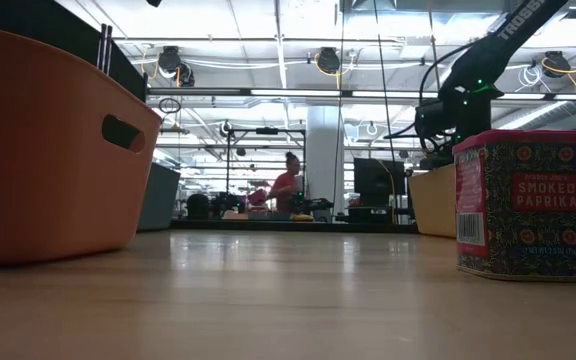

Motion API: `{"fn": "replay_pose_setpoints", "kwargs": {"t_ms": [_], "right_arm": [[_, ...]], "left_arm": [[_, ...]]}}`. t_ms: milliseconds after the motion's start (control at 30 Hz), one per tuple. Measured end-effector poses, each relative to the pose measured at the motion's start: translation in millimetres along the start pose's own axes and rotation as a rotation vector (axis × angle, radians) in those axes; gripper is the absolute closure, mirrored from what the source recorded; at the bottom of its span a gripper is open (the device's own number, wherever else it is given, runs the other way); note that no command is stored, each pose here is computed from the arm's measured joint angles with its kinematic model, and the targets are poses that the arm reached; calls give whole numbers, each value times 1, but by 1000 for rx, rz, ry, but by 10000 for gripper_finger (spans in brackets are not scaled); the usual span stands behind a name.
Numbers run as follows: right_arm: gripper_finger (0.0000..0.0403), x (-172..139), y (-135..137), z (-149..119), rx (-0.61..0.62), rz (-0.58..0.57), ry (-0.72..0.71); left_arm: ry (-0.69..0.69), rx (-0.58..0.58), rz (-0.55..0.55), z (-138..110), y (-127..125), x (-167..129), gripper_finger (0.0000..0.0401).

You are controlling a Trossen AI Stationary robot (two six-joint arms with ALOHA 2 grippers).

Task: Sort spices by type
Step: Put the black seasoning can into the yellow bin

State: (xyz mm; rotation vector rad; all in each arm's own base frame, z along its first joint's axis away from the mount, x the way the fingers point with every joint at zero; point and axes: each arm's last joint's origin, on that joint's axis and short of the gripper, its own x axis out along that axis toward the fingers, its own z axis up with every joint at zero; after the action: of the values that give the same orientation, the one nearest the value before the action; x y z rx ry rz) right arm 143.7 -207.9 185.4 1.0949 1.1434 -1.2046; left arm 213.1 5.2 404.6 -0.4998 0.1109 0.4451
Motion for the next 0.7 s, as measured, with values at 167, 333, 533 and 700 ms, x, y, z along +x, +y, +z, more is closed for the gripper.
{"fn": "replay_pose_setpoints", "kwargs": {"t_ms": [167, 333, 533, 700], "right_arm": [[160, 0, 0, 0, -6, -1, -2], [171, -1, -1, -1, -11, -9, 6], [177, -1, -2, -2, -15, -16, 17], [177, -1, -3, -2, -11, -27, 20]], "left_arm": [[0, 0, 0, 0, 0, 0, 132], [0, 0, 0, 0, 0, 0, 132], [0, 1, 0, 0, 0, 0, 132], [0, 1, 0, 0, 0, 0, 132]]}}
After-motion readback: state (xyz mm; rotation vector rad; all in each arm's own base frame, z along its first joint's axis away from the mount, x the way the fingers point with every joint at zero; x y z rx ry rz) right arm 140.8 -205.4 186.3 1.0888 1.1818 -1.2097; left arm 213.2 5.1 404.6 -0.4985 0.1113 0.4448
